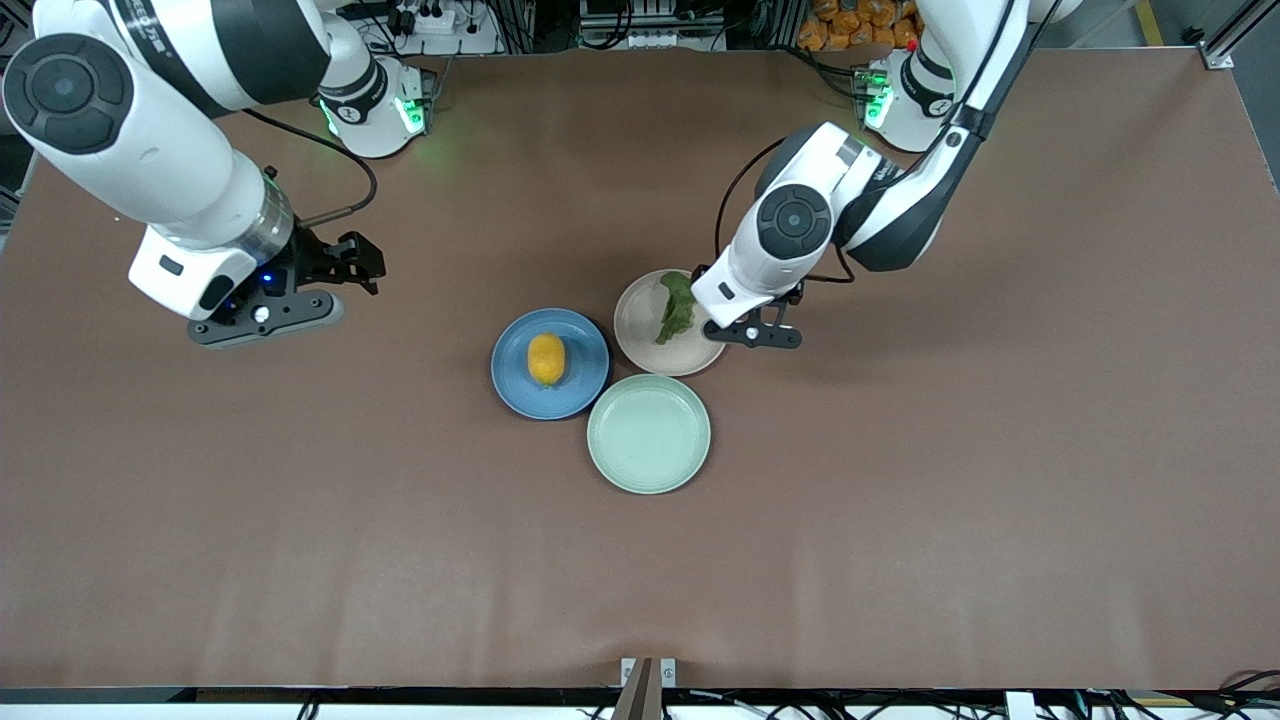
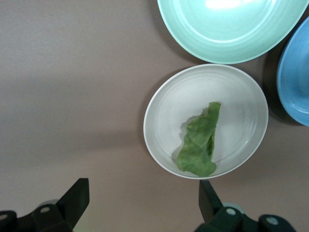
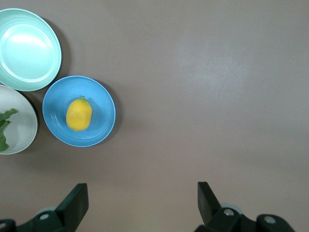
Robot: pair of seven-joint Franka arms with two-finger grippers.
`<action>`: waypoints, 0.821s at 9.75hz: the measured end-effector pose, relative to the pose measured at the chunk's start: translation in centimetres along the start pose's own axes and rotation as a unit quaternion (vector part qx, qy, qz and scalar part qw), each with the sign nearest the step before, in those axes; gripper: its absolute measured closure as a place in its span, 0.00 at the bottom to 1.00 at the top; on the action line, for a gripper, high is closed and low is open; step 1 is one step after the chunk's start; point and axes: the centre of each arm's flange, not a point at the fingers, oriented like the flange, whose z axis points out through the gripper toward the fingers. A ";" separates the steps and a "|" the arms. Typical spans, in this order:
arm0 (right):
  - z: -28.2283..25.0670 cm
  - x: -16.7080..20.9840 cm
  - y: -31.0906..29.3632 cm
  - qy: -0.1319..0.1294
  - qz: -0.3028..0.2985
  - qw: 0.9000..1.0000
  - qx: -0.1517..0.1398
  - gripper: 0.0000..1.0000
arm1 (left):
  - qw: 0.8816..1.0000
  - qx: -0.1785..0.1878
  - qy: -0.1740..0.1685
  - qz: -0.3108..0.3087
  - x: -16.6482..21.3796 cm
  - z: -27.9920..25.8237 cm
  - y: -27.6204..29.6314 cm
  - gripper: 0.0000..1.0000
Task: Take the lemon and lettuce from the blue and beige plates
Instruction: 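Lower the left gripper over the lettuce while the right gripper reaches the lemon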
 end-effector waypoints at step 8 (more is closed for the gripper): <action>11.3 4.7 -3.7 -0.008 0.040 0.999 0.023 0.00 | 1.000 -0.002 0.006 -0.023 0.0 3.6 2.6 0.00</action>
